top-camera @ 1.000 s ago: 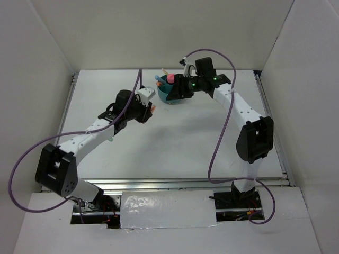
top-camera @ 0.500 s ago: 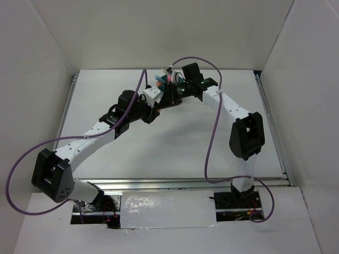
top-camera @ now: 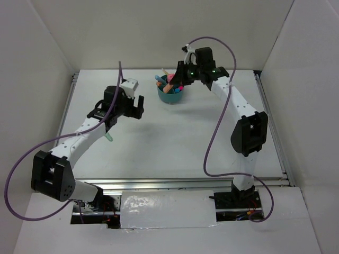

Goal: Sort the stationery into containers
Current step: Place the stationery in the storage box.

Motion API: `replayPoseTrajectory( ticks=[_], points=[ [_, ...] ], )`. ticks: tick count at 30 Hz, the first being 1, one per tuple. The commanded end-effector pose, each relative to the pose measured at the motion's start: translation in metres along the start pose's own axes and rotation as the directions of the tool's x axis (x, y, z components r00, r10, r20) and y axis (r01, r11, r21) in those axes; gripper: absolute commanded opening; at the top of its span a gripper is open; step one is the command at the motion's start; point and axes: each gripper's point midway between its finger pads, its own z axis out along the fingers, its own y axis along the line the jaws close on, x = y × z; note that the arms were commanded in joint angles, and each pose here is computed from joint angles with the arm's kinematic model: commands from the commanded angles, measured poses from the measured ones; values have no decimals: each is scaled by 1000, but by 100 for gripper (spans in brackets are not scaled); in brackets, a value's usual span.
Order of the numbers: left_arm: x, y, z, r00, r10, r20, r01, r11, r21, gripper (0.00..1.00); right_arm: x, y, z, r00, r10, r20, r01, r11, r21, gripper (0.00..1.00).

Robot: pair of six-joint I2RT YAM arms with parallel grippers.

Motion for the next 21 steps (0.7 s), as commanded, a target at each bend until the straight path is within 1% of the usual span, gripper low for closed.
replayPoseTrajectory(
  ticks=[1,2,4,5,8,11,13,16,21],
  points=[
    [-15,37,-22,994,-92,54,97,990,-105,99,-80,-34,-17,957,-171,234,121,969,214,0],
    [-13,42,-23,994,-97,52,102,988,-116,99,-88,-39,-16,946,-214,244,154,957,245,0],
    [-5,51,-25,993,-113,36,117,983,-138,99,-96,-47,-8,936,-255,244,187,945,270,0],
    [-3,53,-25,993,-116,28,119,983,-142,99,-98,-53,-3,927,-291,235,212,926,312,0],
    [3,61,-25,991,-134,-13,130,978,-162,99,-98,-69,10,918,-337,206,245,895,372,0],
    [4,74,-26,989,-148,-13,142,971,-190,99,-91,-74,21,919,-355,169,277,890,363,0],
    [6,81,-27,989,-147,-15,141,969,-204,99,-79,-74,28,926,-352,139,290,895,338,0],
    [10,88,-29,988,-156,-21,147,965,-219,99,-67,-71,34,922,-368,123,315,896,314,0],
    [22,92,-30,981,-191,-36,177,956,-232,99,-61,-60,43,911,-396,116,349,889,295,0]
  ],
)
